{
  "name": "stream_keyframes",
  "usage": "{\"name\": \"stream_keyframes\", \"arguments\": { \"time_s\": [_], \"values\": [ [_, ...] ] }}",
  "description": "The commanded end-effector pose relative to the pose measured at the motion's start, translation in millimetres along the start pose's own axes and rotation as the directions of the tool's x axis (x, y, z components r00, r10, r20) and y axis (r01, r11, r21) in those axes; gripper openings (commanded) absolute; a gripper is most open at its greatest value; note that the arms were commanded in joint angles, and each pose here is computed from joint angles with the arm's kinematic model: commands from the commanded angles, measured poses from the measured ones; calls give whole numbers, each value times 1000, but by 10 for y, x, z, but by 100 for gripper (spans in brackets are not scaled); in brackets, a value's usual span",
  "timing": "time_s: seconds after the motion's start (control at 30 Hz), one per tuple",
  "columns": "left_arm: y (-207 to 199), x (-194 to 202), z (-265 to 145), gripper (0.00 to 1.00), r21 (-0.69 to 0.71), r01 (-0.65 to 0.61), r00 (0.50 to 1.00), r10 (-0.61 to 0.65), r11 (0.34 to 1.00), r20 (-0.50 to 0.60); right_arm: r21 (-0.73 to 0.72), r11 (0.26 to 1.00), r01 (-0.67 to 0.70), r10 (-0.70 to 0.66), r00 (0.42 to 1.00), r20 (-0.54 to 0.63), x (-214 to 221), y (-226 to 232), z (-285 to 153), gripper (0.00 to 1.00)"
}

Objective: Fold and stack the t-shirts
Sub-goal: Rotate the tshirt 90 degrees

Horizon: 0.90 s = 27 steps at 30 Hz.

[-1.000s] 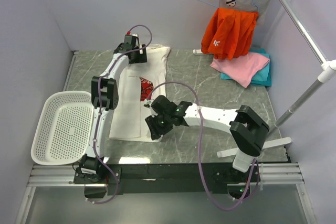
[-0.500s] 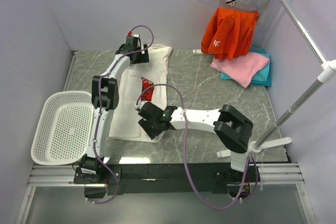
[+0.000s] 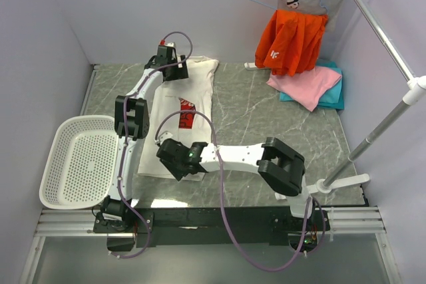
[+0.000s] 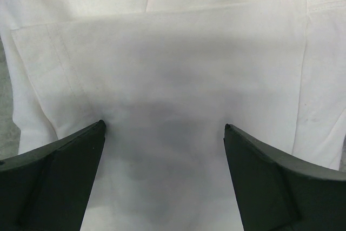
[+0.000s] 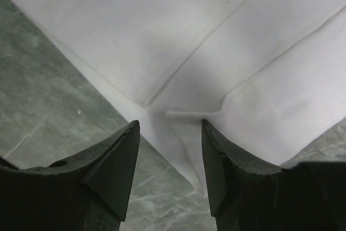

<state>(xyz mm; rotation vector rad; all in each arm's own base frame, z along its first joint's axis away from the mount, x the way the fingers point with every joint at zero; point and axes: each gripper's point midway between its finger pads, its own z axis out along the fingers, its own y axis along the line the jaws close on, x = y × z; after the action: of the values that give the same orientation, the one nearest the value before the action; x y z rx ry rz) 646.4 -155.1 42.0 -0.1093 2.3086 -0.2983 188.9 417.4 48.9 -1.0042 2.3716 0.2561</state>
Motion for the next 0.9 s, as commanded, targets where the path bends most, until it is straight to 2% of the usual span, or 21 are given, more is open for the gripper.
{"name": "stream_keyframes", "arguments": {
  "time_s": [0.0,0.07,0.2,0.3,0.4,0.43,0.47,0.6,0.73,0.87],
  "values": [
    [-58,399,-24,97,32,56,989,-51,998,-140,106,994,-4,5,1000,-9,3,-101,99,57],
    [-47,403,-31,97,30,57,988,-52,998,-143,145,989,-15,17,1000,-16,54,-148,166,57],
    [-29,378,-44,97,26,59,989,-55,998,-138,318,947,-52,52,999,11,101,-425,164,57],
    [-17,366,-54,97,23,58,989,-54,998,-135,338,938,-71,63,997,33,104,-491,138,52],
    [-9,363,-61,97,26,62,989,-58,998,-136,344,937,-65,61,998,24,163,-514,143,28],
    [3,367,-55,97,25,62,989,-58,998,-137,340,939,-56,55,998,12,185,-499,156,8],
    [6,378,-51,97,24,63,988,-59,998,-140,345,937,-56,55,998,11,182,-505,154,1],
    [9,388,-39,97,31,71,988,-66,997,-143,336,941,-45,41,999,17,171,-502,75,0],
    [10,401,-34,97,36,72,987,-66,997,-148,292,956,-31,21,999,37,173,-517,-257,0],
    [3,381,-44,97,45,68,987,-60,997,-146,269,963,33,-32,999,-8,321,-583,-505,0]
  ]
}}
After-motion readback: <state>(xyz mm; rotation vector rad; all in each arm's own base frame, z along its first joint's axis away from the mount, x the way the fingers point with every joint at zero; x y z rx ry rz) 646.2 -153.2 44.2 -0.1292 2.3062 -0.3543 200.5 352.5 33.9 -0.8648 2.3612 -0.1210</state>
